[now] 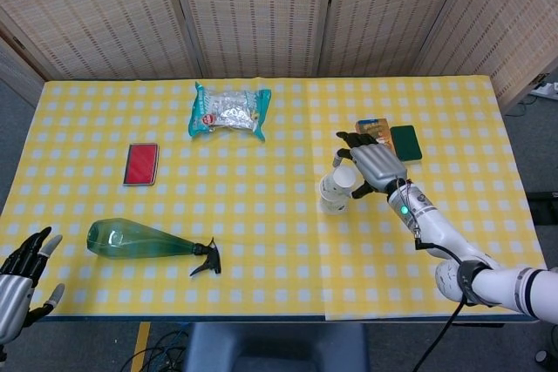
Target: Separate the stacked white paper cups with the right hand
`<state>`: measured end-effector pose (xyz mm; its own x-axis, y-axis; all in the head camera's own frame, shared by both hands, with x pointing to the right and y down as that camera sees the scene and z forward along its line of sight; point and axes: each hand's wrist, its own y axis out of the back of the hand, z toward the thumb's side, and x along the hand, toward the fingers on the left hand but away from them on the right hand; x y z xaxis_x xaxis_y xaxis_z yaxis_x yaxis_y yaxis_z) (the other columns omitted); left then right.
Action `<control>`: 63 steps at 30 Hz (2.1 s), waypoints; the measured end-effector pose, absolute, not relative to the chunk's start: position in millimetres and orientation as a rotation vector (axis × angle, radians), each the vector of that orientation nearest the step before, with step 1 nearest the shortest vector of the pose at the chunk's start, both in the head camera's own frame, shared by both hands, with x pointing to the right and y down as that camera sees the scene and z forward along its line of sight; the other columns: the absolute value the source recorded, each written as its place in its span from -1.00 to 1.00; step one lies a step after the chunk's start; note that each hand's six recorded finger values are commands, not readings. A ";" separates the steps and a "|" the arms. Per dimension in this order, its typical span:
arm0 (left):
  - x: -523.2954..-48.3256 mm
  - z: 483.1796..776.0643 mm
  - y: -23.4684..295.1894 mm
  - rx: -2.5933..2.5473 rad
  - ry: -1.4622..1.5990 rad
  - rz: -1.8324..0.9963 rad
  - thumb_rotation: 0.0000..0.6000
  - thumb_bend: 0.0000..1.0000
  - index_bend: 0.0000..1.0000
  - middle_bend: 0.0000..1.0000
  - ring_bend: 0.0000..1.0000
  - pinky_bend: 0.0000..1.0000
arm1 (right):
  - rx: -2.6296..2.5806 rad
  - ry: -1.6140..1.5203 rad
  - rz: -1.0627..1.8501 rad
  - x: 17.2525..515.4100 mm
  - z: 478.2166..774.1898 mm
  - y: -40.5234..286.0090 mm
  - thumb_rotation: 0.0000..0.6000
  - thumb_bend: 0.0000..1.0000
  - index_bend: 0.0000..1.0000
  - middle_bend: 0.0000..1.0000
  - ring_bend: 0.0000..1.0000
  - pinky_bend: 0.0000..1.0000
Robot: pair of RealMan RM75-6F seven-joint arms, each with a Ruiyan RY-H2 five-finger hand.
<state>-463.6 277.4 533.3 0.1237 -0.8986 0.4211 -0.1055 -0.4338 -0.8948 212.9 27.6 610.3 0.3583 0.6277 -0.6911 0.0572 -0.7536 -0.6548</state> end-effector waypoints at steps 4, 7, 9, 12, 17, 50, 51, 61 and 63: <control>-464.6 535.2 276.5 -1.676 0.987 -1.394 1.00 -0.24 -1.00 -1.00 -0.89 -0.59 | -2.106 -0.608 1.365 202.7 597.3 21.3 1.00 -0.44 -0.23 -1.00 -1.00 -1.00; -464.2 535.1 276.2 -1.676 0.988 -1.392 1.00 -0.24 -1.00 -1.00 -0.89 -0.59 | -2.118 -0.597 1.344 193.1 594.1 20.2 1.00 -0.44 -0.23 -1.00 -1.00 -1.00; -464.7 534.9 276.0 -1.677 0.991 -1.393 1.00 -0.24 -1.00 -1.00 -0.89 -0.59 | -2.130 -0.586 1.338 187.5 595.9 21.7 1.00 -0.44 -0.23 -0.99 -1.00 -1.00; -465.7 533.4 275.6 -1.677 0.998 -1.390 1.00 -0.24 -1.00 -1.00 -0.89 -0.59 | -2.150 -0.562 1.332 176.9 604.0 25.7 1.00 -0.44 -0.23 -0.99 -1.00 -1.00; -468.3 529.3 275.3 -1.679 1.016 -1.379 1.00 -0.24 -1.00 -1.00 -0.89 -0.59 | -2.175 -0.519 1.349 159.4 629.8 33.0 1.00 -0.44 -0.23 -0.99 -1.00 -1.00; -477.2 514.3 276.3 -1.672 1.070 -1.349 1.00 -0.24 -1.00 -1.00 -0.89 -0.59 | -2.078 -0.351 1.485 118.1 700.4 53.3 1.00 -0.43 -0.23 -0.99 -1.00 -1.00; -477.1 514.5 276.3 -1.672 1.069 -1.350 1.00 -0.24 -1.00 -1.00 -0.89 -0.59 | -2.077 -0.347 1.488 118.2 701.0 53.5 1.00 -0.44 -0.24 -0.99 -1.00 -1.00; -476.7 514.7 276.7 -1.659 1.069 -1.355 1.00 -0.24 -1.00 -1.00 -0.89 -0.59 | -2.106 -0.323 1.492 125.0 692.2 51.6 1.00 -0.56 -1.00 -1.00 -1.00 -1.00; -475.9 514.7 277.0 -1.658 1.067 -1.354 1.00 -0.24 -1.00 -1.00 -0.89 -0.59 | -2.112 -0.328 1.486 126.1 688.9 50.8 1.00 -0.58 -1.00 -1.00 -1.00 -1.00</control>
